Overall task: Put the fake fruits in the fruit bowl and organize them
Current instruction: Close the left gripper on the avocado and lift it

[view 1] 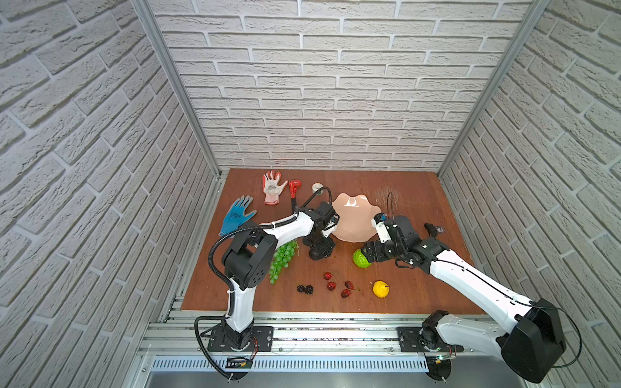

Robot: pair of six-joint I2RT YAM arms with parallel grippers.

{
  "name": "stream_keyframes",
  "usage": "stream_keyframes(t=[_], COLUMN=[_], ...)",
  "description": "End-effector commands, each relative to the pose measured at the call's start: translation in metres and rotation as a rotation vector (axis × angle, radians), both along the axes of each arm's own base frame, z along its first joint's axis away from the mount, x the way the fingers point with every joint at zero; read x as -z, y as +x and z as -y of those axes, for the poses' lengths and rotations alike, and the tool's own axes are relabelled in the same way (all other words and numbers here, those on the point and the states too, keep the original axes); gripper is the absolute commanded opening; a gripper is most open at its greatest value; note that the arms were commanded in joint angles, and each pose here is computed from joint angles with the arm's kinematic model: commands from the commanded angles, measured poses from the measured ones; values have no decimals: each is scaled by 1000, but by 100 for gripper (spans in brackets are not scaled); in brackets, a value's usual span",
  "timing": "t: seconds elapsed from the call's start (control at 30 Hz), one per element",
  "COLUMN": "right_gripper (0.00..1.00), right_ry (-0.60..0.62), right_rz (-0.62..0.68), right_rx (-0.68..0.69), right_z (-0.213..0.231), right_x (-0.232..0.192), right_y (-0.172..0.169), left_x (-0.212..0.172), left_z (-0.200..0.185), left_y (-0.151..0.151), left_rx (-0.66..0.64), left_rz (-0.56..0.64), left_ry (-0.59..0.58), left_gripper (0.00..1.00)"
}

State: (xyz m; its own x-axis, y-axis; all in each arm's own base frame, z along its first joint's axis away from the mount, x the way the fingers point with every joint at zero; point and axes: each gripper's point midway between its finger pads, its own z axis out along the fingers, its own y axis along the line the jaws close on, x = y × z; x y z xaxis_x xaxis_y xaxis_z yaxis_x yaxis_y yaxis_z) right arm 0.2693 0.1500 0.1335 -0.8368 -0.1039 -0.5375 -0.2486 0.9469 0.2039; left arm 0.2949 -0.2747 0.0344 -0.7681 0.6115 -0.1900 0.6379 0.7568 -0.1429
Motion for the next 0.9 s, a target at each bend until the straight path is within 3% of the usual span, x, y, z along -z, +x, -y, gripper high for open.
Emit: stream_keyframes(t=[0.0,0.17,0.37,0.53,0.63,0.87], right_gripper=[88,89,88,88,88,88], right_ry=[10,9,8,9,11,5], right_rz=[27,27,33,36,47,65], right_rx=[-18,-21,-21,-22,-19,-3], right_z=[-5,-5,-4,-5,-5,-3], right_x=[-5,-4,-5,-6,-10,-14], right_y=[3,2,3,4,5,9], left_x=[0,-2,-5,-14,-32,-101], left_z=[-6,-9,-10,-13,-14,-5], left_y=[-10,-13,-19,-19,-19,-7], left_rx=[-14,-23,-41,-52,-59,-39], left_rz=[-42,-42,-84,-68,-44,52], left_ry=[2,-5,-3,-2,-19,-124], left_gripper=[75,71,49,39,33,32])
